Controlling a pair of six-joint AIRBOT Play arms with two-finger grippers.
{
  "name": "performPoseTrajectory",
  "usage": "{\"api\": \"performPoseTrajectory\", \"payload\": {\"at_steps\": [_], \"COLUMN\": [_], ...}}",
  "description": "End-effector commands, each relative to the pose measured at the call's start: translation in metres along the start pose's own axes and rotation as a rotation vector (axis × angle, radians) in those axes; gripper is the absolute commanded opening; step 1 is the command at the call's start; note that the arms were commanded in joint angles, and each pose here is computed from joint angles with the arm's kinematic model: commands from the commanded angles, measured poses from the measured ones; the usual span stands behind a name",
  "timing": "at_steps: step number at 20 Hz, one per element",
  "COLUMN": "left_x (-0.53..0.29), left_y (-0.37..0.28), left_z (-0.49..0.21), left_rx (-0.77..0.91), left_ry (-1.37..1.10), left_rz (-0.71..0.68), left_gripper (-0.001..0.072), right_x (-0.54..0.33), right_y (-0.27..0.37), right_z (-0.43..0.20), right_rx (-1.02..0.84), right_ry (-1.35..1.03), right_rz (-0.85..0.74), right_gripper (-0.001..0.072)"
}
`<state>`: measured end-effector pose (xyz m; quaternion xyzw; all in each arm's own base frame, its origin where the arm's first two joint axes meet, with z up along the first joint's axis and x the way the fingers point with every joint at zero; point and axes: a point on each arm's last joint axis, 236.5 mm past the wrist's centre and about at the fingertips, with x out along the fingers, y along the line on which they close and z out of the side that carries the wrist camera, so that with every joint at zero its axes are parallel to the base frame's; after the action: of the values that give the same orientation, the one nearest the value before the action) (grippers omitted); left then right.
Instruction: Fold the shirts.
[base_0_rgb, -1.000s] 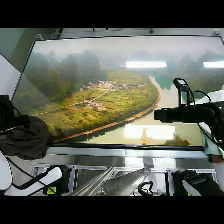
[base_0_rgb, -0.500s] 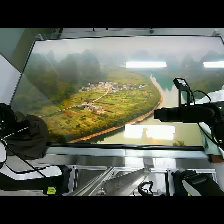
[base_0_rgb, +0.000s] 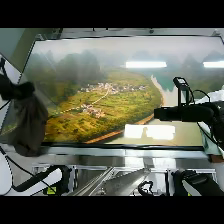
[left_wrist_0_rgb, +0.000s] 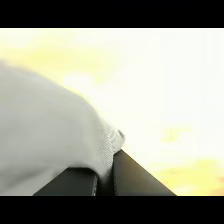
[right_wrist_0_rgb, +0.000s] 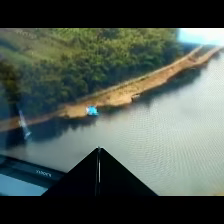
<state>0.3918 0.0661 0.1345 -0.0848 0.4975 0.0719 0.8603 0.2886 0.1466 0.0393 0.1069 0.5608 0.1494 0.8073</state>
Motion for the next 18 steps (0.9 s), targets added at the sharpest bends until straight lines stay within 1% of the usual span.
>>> {"api": "performPoseTrajectory", "payload": {"at_steps": [1, 3, 5, 6, 7, 8, 11, 13, 14, 15, 16, 17, 18], "left_x": [-0.085, -0.099, -0.093, -0.082, -0.068, -0.052, 0.008, 0.039, 0.049, 0.054, 0.053, 0.049, 0.045], "left_y": [-0.161, -0.230, -0.290, -0.315, -0.339, -0.357, -0.397, -0.408, -0.410, -0.413, -0.416, -0.413, -0.403], "left_z": [0.012, -0.011, -0.045, -0.062, -0.082, -0.100, -0.147, -0.165, -0.170, -0.173, -0.173, -0.170, -0.162], "left_rx": [0.222, 0.358, 0.465, 0.513, 0.559, 0.596, 0.663, 0.646, 0.634, 0.613, 0.576, 0.546, 0.527], "left_ry": [-0.157, -0.142, -0.077, -0.038, 0.005, 0.049, 0.160, 0.216, 0.234, 0.257, 0.280, 0.304, 0.326], "left_rz": [-0.337, -0.444, -0.520, -0.542, -0.557, -0.563, -0.548, -0.528, -0.525, -0.542, -0.571, -0.594, -0.593], "left_gripper": [0.0011, 0.0011, 0.0011, 0.0012, 0.0012, 0.0012, 0.0012, 0.0013, 0.0093, 0.0452, 0.0704, 0.0705, 0.0706], "right_x": [0.000, 0.000, -0.001, -0.001, -0.002, -0.004, -0.017, -0.026, -0.029, -0.032, -0.034, -0.036, -0.041], "right_y": [0.000, 0.000, 0.000, -0.001, -0.003, -0.006, -0.020, -0.030, -0.036, -0.041, -0.046, -0.051, -0.057], "right_z": [0.001, 0.003, 0.004, 0.004, 0.005, 0.007, 0.021, 0.030, 0.034, 0.037, 0.039, 0.042, 0.046], "right_rx": [0.002, 0.002, 0.014, 0.034, 0.057, 0.070, 0.117, 0.153, 0.171, 0.186, 0.200, 0.212, 0.228], "right_ry": [-0.003, -0.012, -0.014, -0.015, -0.018, -0.028, -0.065, -0.089, -0.101, -0.111, -0.120, -0.127, -0.141], "right_rz": [0.000, 0.001, 0.002, 0.001, -0.001, -0.004, -0.020, -0.028, -0.032, -0.039, -0.044, -0.051, -0.058], "right_gripper": [0.0027, 0.0028, 0.0037, 0.0071, 0.0246, 0.0389, 0.0399, 0.0399, 0.0399, 0.0399, 0.0399, 0.0400, 0.0432]}}
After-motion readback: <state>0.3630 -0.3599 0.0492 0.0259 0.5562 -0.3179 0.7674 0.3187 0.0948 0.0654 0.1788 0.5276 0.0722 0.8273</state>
